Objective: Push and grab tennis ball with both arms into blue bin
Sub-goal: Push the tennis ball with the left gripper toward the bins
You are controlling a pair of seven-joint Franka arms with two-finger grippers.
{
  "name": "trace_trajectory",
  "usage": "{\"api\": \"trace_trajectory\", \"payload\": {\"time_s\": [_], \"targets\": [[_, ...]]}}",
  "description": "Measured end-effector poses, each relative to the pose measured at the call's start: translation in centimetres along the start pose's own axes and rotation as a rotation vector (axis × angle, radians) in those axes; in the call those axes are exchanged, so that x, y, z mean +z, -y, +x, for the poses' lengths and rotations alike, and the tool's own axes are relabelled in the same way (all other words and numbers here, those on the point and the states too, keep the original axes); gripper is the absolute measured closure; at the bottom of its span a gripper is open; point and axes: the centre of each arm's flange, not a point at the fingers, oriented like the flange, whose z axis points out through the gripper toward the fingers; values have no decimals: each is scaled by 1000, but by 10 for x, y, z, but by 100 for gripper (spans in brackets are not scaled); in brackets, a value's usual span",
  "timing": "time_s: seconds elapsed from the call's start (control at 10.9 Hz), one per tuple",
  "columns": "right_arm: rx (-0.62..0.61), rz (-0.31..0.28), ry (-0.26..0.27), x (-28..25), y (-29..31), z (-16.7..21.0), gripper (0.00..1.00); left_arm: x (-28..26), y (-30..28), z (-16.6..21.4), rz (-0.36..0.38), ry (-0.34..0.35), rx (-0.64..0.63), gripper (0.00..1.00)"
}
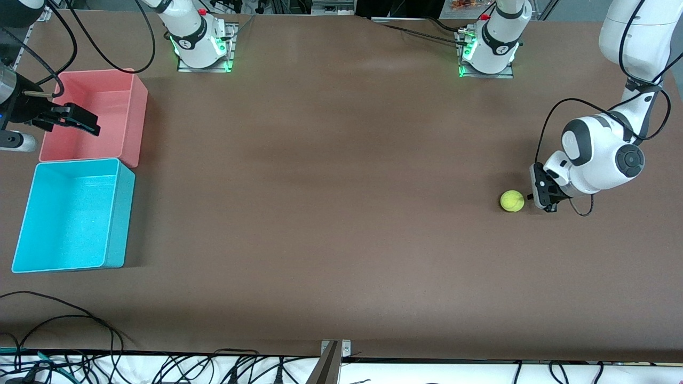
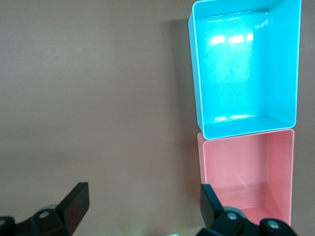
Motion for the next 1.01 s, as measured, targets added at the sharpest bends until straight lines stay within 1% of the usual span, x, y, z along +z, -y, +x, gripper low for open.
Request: {"api": "trace_trajectory", "payload": {"time_s": [0.46,1.01], "targets": [[0,0,0,0,0,0,0,11,-1,5,-18,-2,-47,99],[0,0,1,0,0,0,0,9,9,12,4,1,-51,99]]}}
